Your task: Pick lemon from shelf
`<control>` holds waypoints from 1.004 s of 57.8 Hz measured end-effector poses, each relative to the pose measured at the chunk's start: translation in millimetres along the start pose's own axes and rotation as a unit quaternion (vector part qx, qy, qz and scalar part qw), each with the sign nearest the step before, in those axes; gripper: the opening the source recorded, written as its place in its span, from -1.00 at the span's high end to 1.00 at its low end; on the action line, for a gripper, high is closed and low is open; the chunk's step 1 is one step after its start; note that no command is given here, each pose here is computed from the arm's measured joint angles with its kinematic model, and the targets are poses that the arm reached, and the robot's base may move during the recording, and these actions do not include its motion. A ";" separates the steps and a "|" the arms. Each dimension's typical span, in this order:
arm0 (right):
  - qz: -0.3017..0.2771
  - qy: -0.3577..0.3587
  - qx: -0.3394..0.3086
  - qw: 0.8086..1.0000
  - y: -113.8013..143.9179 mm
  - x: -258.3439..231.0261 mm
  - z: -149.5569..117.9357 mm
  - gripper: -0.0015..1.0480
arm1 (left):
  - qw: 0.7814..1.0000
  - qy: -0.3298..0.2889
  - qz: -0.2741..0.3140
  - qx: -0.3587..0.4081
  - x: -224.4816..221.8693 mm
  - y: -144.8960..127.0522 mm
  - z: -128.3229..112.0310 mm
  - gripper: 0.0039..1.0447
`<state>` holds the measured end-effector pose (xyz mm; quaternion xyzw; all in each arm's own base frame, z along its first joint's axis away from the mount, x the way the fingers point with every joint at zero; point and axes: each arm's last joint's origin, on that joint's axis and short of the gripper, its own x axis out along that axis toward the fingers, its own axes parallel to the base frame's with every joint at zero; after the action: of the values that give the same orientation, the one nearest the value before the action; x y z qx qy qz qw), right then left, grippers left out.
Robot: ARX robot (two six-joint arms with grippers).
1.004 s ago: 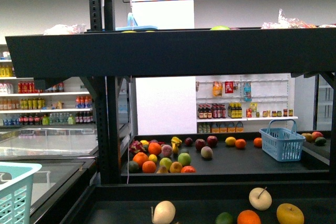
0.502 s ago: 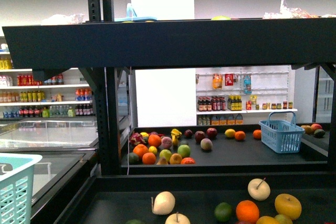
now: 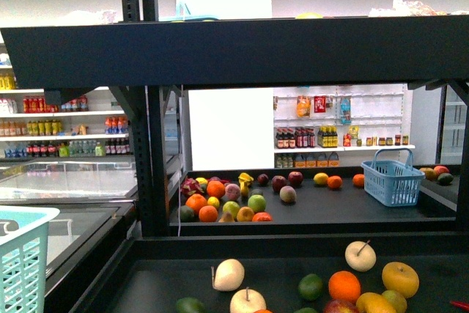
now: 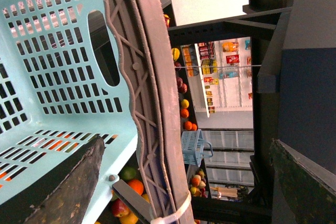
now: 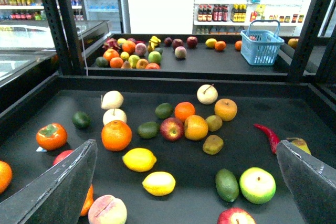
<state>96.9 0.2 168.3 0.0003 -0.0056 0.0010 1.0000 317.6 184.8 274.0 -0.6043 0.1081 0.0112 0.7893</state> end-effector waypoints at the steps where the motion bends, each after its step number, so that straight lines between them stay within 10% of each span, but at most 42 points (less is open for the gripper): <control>1: 0.000 0.000 0.000 1.000 0.0 0.0 0.0 -0.95 | 1.000 0.001 -0.001 -0.002 1.7 0.7 -0.2 -0.86; 19: 0.000 0.000 0.000 1.000 0.0 0.0 0.0 -0.95 | 1.000 0.005 -0.003 -0.006 22.4 4.1 -0.6 -0.85; 44: 0.000 0.000 0.000 1.000 0.0 0.0 0.0 -0.95 | 1.000 0.001 0.011 -0.002 36.4 11.4 6.7 0.56; 58: 0.000 0.000 0.000 1.000 0.0 0.0 0.0 -0.95 | 1.000 0.001 0.014 -0.007 37.1 12.1 6.0 0.71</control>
<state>96.9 0.2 168.3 0.0003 -0.0056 0.0010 1.0000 353.0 189.6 257.1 -0.6080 0.1175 0.0224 0.7849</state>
